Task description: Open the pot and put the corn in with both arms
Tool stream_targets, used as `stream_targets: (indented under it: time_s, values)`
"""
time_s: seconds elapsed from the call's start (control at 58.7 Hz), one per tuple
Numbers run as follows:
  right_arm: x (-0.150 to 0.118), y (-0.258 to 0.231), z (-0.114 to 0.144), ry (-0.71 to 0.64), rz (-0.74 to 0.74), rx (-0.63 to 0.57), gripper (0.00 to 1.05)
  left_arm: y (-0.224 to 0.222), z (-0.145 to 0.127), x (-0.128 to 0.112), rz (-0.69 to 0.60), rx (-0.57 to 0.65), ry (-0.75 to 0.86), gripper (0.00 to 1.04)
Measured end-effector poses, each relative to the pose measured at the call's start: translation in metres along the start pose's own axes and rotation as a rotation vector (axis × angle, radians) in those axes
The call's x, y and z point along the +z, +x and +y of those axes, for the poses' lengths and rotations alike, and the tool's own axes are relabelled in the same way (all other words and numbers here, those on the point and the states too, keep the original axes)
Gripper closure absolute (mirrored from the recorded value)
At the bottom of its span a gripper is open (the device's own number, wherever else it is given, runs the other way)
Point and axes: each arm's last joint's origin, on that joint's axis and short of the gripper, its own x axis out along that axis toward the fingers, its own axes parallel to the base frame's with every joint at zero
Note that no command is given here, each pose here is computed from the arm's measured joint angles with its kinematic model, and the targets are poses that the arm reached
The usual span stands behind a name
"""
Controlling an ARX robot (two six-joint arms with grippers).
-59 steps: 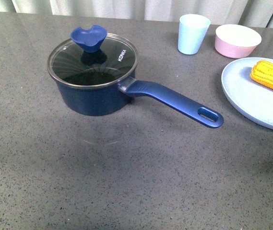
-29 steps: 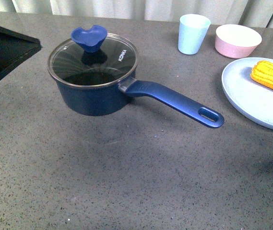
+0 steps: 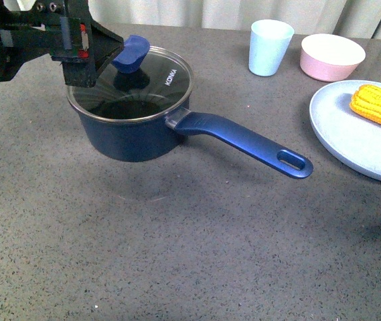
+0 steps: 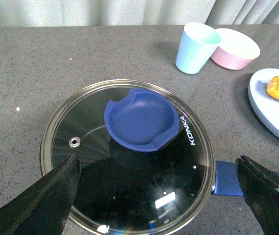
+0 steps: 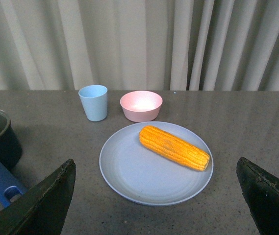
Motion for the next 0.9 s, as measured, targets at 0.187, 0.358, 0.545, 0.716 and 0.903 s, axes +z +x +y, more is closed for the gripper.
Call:
stream_targets:
  time_s: [0.187, 0.358, 0.545, 0.716, 0.903]
  values:
    - [0.000, 0.000, 0.000, 0.000, 0.000, 0.000, 0.09, 0.012, -0.006, -0.009, 0.010, -0.016, 0.054, 0.09]
    - [0.000, 0.000, 0.000, 0.000, 0.000, 0.000, 0.09, 0.023, -0.009, -0.014, 0.014, -0.016, 0.102, 0.09]
    - [0.000, 0.000, 0.000, 0.000, 0.000, 0.000, 0.09, 0.032, -0.008, -0.016, 0.013, -0.007, 0.124, 0.09]
    - [0.000, 0.000, 0.000, 0.000, 0.000, 0.000, 0.09, 0.038, -0.007, -0.016, 0.010, 0.012, 0.145, 0.09]
    - [0.000, 0.000, 0.000, 0.000, 0.000, 0.000, 0.09, 0.043, -0.006, -0.017, 0.012, 0.021, 0.162, 0.09]
